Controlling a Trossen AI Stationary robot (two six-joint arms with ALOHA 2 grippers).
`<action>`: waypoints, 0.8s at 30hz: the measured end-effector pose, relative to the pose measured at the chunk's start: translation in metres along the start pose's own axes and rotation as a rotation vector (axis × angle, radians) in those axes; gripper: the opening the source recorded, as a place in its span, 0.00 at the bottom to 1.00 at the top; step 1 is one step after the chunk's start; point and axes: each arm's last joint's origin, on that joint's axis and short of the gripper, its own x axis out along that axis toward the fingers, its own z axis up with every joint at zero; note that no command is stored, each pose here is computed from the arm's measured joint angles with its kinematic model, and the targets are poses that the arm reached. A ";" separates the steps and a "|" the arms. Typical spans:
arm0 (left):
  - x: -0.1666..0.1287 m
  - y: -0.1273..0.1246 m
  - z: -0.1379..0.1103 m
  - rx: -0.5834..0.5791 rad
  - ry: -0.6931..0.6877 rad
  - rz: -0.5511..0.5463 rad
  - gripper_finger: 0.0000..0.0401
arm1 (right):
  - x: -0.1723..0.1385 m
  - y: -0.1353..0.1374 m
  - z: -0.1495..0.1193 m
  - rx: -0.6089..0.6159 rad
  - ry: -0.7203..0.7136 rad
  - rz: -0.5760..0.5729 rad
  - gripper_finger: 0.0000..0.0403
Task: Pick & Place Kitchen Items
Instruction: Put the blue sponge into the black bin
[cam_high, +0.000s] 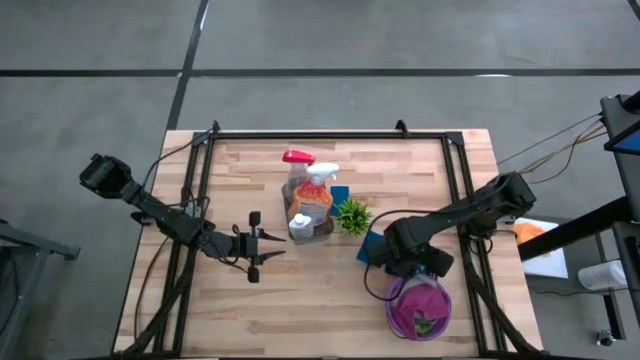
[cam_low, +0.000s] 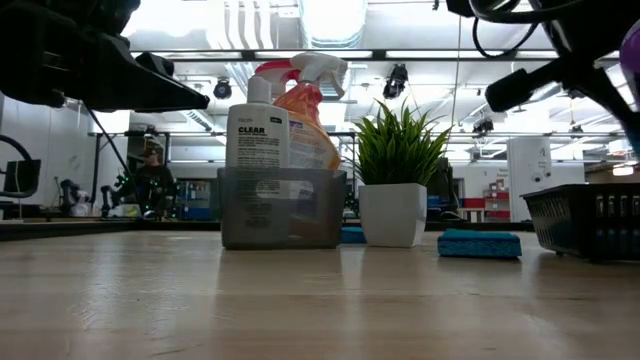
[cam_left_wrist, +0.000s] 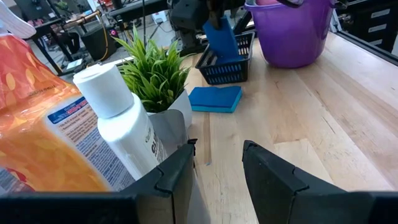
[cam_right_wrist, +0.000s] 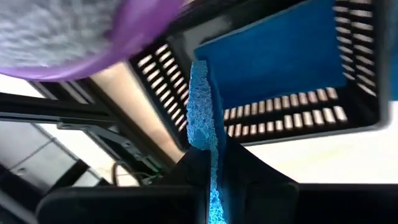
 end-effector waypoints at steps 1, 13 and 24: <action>0.000 0.000 0.000 0.000 0.000 0.000 0.35 | -0.001 0.000 0.000 -0.003 0.000 -0.015 0.05; 0.000 0.000 -0.001 0.002 0.007 -0.001 0.35 | -0.024 -0.004 0.009 -0.071 -0.088 -0.166 0.52; 0.000 0.000 -0.002 0.007 0.020 -0.002 0.35 | -0.024 -0.006 0.010 -0.113 -0.070 -0.219 0.71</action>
